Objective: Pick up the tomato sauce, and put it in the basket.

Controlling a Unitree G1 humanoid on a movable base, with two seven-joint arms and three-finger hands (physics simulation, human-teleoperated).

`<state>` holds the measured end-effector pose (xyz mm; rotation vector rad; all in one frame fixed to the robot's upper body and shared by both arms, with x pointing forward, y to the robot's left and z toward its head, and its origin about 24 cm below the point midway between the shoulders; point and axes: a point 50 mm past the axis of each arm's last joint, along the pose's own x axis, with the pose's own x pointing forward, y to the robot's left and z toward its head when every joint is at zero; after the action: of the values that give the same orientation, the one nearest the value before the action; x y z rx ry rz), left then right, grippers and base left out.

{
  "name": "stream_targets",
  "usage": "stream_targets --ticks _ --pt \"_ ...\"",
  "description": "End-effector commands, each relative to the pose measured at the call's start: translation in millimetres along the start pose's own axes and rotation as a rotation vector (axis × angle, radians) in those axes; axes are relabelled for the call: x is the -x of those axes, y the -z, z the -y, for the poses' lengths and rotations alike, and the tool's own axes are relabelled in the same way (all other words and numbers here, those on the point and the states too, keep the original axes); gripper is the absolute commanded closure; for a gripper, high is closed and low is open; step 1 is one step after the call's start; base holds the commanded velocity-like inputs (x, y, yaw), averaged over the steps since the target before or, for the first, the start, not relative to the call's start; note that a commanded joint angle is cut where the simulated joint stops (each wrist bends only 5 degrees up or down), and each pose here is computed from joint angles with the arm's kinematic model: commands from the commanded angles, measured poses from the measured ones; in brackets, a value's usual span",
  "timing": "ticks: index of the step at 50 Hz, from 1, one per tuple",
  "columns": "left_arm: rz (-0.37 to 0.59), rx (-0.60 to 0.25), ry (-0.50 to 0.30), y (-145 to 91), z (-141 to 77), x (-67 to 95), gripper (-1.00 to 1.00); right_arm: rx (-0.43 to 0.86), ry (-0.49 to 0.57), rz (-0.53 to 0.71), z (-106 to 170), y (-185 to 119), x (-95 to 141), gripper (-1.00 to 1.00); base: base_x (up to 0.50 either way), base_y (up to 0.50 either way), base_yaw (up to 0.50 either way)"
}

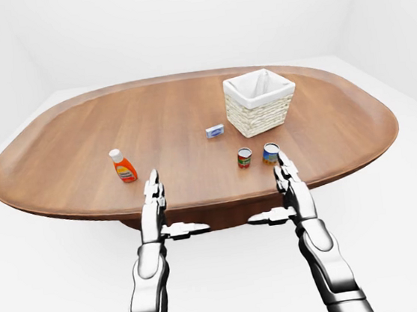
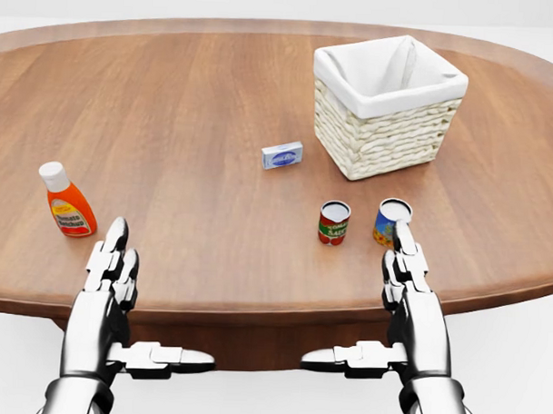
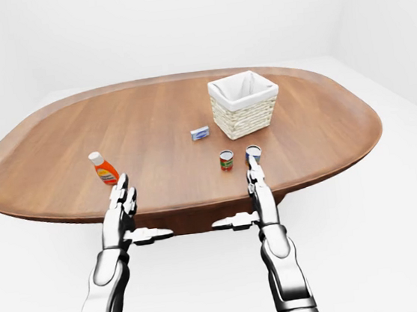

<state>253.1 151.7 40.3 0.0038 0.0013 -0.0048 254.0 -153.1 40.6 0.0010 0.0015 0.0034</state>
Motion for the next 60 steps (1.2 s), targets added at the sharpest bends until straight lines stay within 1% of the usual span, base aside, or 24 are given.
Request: stream_targets --ticks 1,10,14,18,21,22,25,26,27,28,31,33,34,35,36,37,38,40,43,48,55,60 --pt "0.0 -0.013 0.001 2.3 -5.7 0.6 -1.0 -0.006 -0.009 -0.004 7.4 1.0 -0.1 -1.0 0.0 0.0 0.0" --pt "-0.001 -0.014 0.001 2.6 -5.5 0.5 -1.0 -0.003 -0.014 -0.006 6.0 1.7 -0.3 -1.0 0.0 0.0 0.0" --pt "0.009 -0.003 -0.009 -2.6 -10.2 -1.5 -1.0 -0.004 -0.003 0.01 9.6 -5.6 3.6 -1.0 0.0 0.0 0.0" --pt "0.031 0.015 -0.056 -14.0 -27.9 -13.1 -1.0 0.004 0.028 0.025 19.9 -14.8 8.8 -1.0 0.0 0.0 0.0" --pt "0.041 0.03 -0.094 -18.2 -38.3 -17.9 -1.0 0.008 0.067 0.062 29.4 -26.9 15.6 -1.0 0.0 0.0 0.0" --pt "0.059 0.062 -0.137 -22.9 -49.3 -21.4 -1.0 0.008 0.103 0.115 38.8 -39.3 22.7 -1.0 0.0 0.0 0.0" --pt "0.096 0.087 -0.195 -34.7 -65.0 -23.2 -1.0 0.01 0.146 0.207 50.5 -60.6 36.0 -1.0 0.0 0.0 0.0" --pt "0.105 0.095 -0.203 -38.4 -67.7 -22.6 -1.0 0.008 0.155 0.231 52.9 -66.1 39.6 -1.0 0.0 0.0 0.0" --pt "0.124 0.11 -0.216 -44.7 -71.4 -21.3 -1.0 0.016 0.168 0.281 55.9 -77.6 47.3 -1.0 0.0 0.0 0.0" --pt "0.185 0.127 -0.215 -59.1 -72.7 -14.5 -1.0 0.034 0.197 0.369 60.2 -97.9 61.9 -1.0 0.0 0.0 0.0" --pt "0.283 0.156 -0.206 -79.9 -73.1 -4.0 -1.0 0.062 0.225 0.481 65.2 -122.2 80.8 -1.0 0.0 0.0 0.0" --pt "0.363 0.177 -0.219 -96.8 -77.2 4.5 -1.0 0.076 0.248 0.554 68.9 -136.9 94.2 -1.0 0.0 0.0 0.0" --pt "0.393 0.188 -0.227 -103.0 -79.4 7.5 -1.0 0.085 0.255 0.571 69.5 -140.3 97.8 -1.0 0.0 0.0 0.0" --pt "0.462 0.193 -0.262 -118.1 -85.8 15.0 -1.0 0.095 0.266 0.605 70.9 -147.2 105.1 -1.0 0.0 0.0 0.0" --pt "0.467 0.194 -0.264 -119.1 -86.2 15.5 -1.0 0.099 0.266 0.609 70.9 -147.8 105.7 -1.0 0.0 0.0 0.0" --pt "0.498 0.178 -0.314 -126.2 -92.9 19.5 -1.0 0.112 0.273 0.636 71.2 -153.3 111.6 -1.0 0.0 0.0 0.0" --pt "0.512 0.174 -0.33 -129.4 -95.8 21.2 -1.0 0.112 0.276 0.647 71.9 -155.1 114.0 -1.0 0.0 0.0 0.0" --pt "0.538 0.199 -0.344 -134.5 -100.3 24.4 -1.0 0.121 0.287 0.669 73.3 -159.1 120.0 -1.0 0.0 0.0 0.0" --pt "0.538 0.212 -0.368 -134.5 -103.8 24.6 -1.0 0.119 0.298 0.718 75.7 -166.7 129.9 -1.0 0.0 0.0 0.0" --pt "0.53 0.225 -0.39 -132.8 -107.7 25.3 -1.0 0.121 0.296 0.716 74.4 -166.4 130.2 -1.0 0.0 0.0 0.0" --pt "0.579 0.243 -0.388 -142.3 -108.7 34.2 -1.0 0.118 0.292 0.706 74.5 -164.5 128.3 -1.0 0.0 0.0 0.0" --pt "0.573 0.243 -0.394 -141.2 -109.0 32.1 -1.0 0.117 0.294 0.713 75.4 -165.5 129.4 -1.0 0.0 -0.12 0.0"
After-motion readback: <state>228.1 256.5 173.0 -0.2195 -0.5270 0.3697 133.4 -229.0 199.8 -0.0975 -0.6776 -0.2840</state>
